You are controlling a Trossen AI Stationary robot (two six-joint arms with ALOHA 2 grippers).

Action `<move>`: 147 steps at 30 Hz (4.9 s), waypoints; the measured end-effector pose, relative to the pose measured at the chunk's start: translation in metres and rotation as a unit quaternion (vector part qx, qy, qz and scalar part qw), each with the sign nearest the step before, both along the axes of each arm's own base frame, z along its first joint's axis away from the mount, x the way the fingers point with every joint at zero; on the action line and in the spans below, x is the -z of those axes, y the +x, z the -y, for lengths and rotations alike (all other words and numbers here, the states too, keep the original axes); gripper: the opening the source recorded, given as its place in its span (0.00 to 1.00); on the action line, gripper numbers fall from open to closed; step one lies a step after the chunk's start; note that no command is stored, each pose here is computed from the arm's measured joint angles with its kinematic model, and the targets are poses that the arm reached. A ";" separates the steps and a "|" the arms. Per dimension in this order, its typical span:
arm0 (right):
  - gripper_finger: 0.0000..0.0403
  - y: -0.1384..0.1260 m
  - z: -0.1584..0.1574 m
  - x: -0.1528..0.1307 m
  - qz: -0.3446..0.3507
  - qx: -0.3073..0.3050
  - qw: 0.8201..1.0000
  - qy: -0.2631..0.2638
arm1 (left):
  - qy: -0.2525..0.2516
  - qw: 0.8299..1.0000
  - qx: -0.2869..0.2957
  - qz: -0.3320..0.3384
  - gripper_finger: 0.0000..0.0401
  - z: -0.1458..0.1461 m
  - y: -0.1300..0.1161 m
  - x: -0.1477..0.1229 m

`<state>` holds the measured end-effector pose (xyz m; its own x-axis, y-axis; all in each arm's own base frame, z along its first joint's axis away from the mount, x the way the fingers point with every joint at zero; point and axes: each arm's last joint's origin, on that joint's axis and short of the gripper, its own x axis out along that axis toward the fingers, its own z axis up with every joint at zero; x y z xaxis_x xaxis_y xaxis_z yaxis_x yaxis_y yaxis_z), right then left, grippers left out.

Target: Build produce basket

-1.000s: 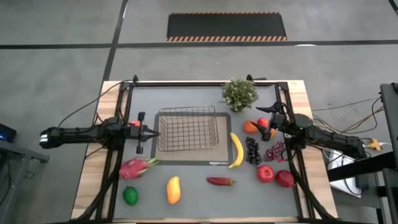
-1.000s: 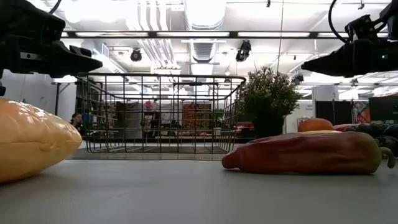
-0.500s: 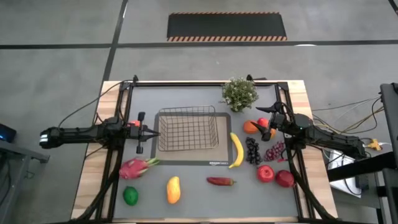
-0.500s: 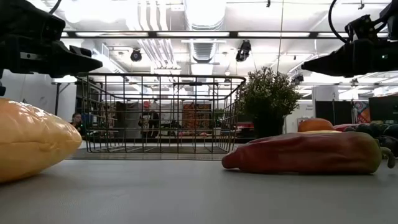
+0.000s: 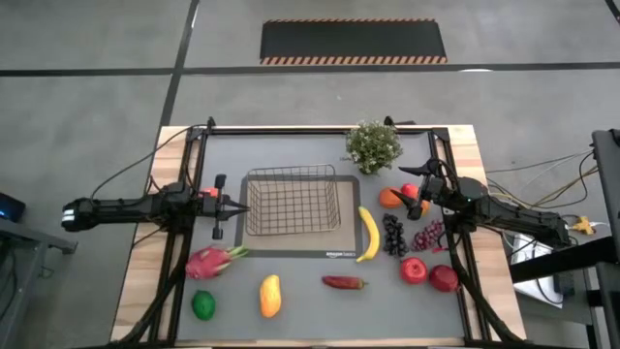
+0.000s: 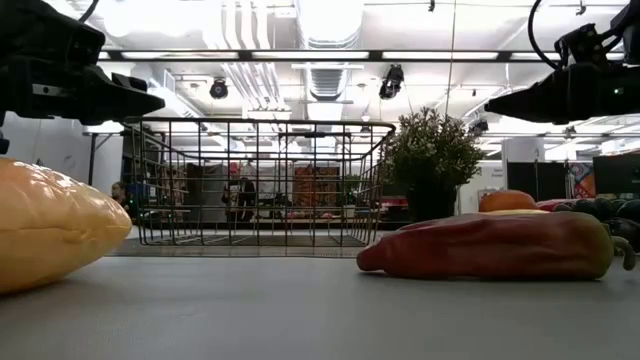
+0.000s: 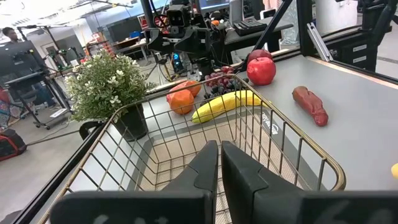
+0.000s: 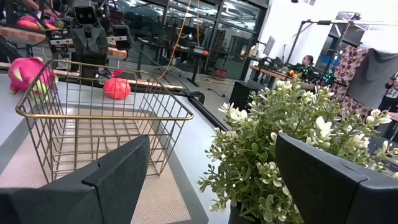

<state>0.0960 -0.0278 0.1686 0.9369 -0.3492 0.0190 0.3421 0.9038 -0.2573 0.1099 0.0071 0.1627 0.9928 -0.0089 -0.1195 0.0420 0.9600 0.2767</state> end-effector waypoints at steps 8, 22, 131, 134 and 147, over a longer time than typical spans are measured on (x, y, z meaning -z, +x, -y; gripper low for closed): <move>0.82 0.000 0.000 0.000 0.000 0.000 1.000 0.000 | 0.000 1.000 0.000 0.000 0.01 0.000 0.000 0.000; 0.82 0.000 0.000 0.000 0.000 0.000 1.000 0.000 | 0.000 1.000 0.000 0.000 0.01 0.000 0.000 0.000; 0.81 -0.006 -0.007 -0.043 0.280 -0.172 0.844 0.424 | -0.235 0.915 0.059 0.322 0.01 0.001 -0.007 -0.064; 0.81 -0.006 -0.007 -0.055 0.280 -0.172 0.852 0.408 | -0.236 0.915 0.059 0.321 0.01 0.001 -0.007 -0.064; 0.81 0.056 -0.010 -0.093 0.094 -0.143 0.905 0.390 | -0.232 0.915 0.059 0.325 0.01 0.001 -0.008 -0.064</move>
<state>0.1520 -0.0181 0.2616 0.9969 -0.0678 0.0391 0.0364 0.8438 0.5354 0.1022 0.0064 0.2269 0.8413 -0.0207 0.5402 0.1242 0.9799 -0.1559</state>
